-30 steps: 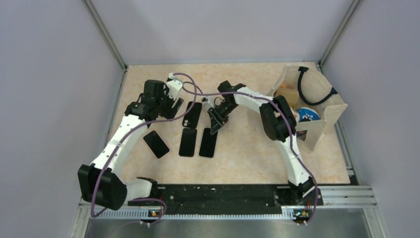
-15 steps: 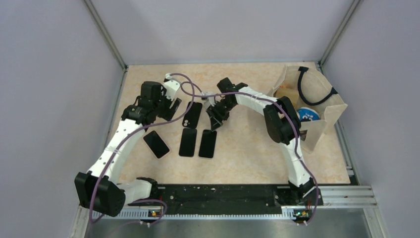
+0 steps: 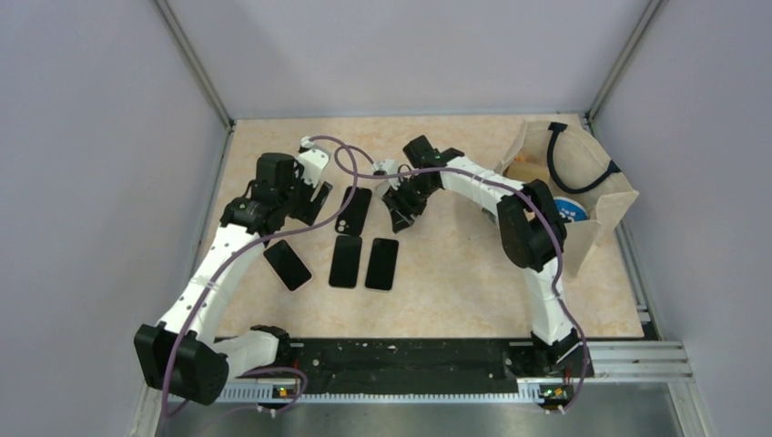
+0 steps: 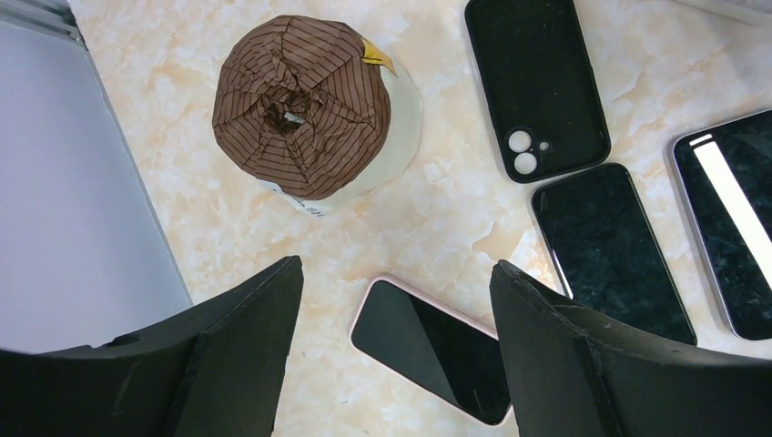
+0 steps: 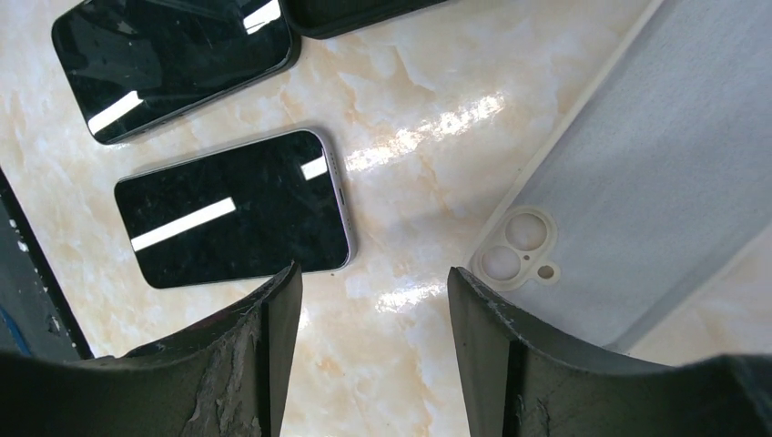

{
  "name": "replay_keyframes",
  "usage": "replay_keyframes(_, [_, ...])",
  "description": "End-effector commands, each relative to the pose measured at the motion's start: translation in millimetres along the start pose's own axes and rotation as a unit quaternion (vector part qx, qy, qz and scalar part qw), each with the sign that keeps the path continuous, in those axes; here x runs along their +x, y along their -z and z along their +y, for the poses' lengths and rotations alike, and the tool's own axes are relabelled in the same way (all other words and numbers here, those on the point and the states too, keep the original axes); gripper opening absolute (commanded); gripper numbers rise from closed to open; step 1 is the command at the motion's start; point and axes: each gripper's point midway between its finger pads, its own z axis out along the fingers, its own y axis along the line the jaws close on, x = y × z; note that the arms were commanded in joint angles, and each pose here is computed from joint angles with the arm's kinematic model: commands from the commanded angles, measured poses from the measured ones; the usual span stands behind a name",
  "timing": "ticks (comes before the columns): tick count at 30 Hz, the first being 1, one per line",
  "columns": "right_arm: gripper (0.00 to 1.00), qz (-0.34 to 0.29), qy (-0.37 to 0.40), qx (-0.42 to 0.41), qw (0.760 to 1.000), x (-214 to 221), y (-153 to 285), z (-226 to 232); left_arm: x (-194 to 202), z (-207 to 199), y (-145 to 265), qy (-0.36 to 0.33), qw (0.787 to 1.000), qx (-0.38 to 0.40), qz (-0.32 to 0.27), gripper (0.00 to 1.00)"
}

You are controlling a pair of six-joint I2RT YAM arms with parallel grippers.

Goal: Take the phone out of the phone case
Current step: Place the phone at the center of the board, then pick up the phone at the center of the board.

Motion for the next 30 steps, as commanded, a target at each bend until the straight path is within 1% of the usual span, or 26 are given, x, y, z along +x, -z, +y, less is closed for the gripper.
replay_keyframes(1, [0.59, -0.051, 0.041, 0.032, 0.997, -36, 34, 1, -8, 4, 6, 0.01, 1.0, -0.014, -0.025, 0.8])
replay_keyframes(4, [0.59, -0.046, 0.031, 0.045, 0.997, -33, 33, -12, -8, 4, 5, 0.013, 1.0, -0.013, -0.025, 0.8])
replay_keyframes(8, [0.59, -0.026, 0.025, 0.052, 0.998, -19, 19, -25, -8, 5, 7, 0.015, 0.999, -0.017, -0.027, 0.8])
replay_keyframes(14, [0.59, -0.014, 0.013, 0.054, 0.998, -6, 0, -35, -9, 13, 12, 0.018, 0.999, -0.034, -0.033, 0.81])
replay_keyframes(20, [0.58, -0.009, 0.006, 0.042, 0.999, -1, -14, -33, -4, 27, 22, 0.02, 0.998, -0.055, -0.037, 0.82])
replay_keyframes(23, [0.58, -0.005, 0.005, 0.034, 0.999, 1, -22, -28, -2, 33, 31, 0.021, 0.997, -0.057, -0.045, 0.84])
replay_keyframes(30, [0.58, -0.008, 0.008, 0.003, 1.0, -5, -39, -6, 3, 40, 48, 0.006, 0.997, -0.036, -0.066, 0.89])
